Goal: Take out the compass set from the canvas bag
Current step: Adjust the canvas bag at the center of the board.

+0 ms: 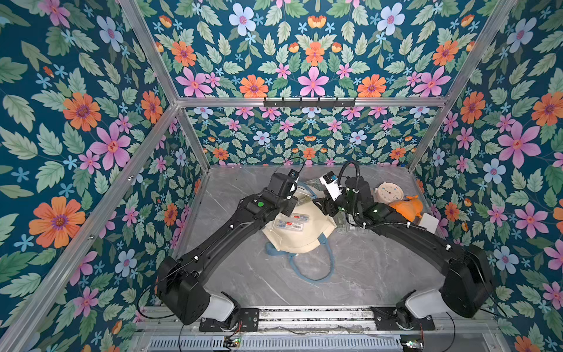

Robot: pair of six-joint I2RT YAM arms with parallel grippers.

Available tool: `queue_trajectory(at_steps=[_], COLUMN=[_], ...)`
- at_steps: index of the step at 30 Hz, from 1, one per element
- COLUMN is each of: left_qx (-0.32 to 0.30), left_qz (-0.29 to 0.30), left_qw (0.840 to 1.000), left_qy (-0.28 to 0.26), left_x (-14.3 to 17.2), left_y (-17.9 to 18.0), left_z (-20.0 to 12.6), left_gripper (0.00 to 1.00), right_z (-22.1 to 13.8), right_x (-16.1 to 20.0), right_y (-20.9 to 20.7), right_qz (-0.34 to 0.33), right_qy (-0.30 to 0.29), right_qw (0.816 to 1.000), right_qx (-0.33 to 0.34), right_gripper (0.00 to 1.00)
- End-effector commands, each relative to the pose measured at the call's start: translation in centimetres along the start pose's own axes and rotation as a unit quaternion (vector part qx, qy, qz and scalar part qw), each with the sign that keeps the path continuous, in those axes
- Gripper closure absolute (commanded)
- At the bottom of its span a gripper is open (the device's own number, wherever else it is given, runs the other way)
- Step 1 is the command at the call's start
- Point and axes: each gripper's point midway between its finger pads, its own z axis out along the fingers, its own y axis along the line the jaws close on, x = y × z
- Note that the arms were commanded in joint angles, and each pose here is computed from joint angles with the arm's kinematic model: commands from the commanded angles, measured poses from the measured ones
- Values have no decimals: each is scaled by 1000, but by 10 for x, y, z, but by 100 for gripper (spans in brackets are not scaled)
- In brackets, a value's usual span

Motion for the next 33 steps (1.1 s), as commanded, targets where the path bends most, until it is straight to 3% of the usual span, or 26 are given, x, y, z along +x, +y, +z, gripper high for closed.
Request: queue_trajectory(at_steps=[1,5,9,13,17,19,21,24,33], left_qx=[1,-3,-11,-25,-44,-43,-50,-87,-130], left_qz=[-6,-3,-6,-11,-29,-38,-45,-47,-50], left_qw=[1000,1000,1000,998,996,995,994,992,989], left_qy=[-17,-12,10,53,73,81,86,84,55], left_x=[-9,-6,5,28,51,64,75,80,52], left_y=[1,4,7,10,15,14,15,27,42], left_z=[-6,-9,-11,-16,-22,-22,-20,-21,-23], left_gripper=[100,98,69,34,17,13,14,26,84], right_z=[11,13,13,15,17,20,21,23,24], right_x=[-13,-16,-16,-13,-13,-11,-11,-10,-4], right_y=[0,2,1,3,3,3,4,5,6], right_qz=[-10,20,43,57,66,70,72,73,73], right_qy=[-11,-6,5,24,28,34,36,38,49], right_qw=[1000,1000,999,998,997,997,997,997,996], right_qx=[-2,-8,-5,-2,0,-1,-5,-6,-11], right_gripper=[47,72,90,94,95,96,95,96,95])
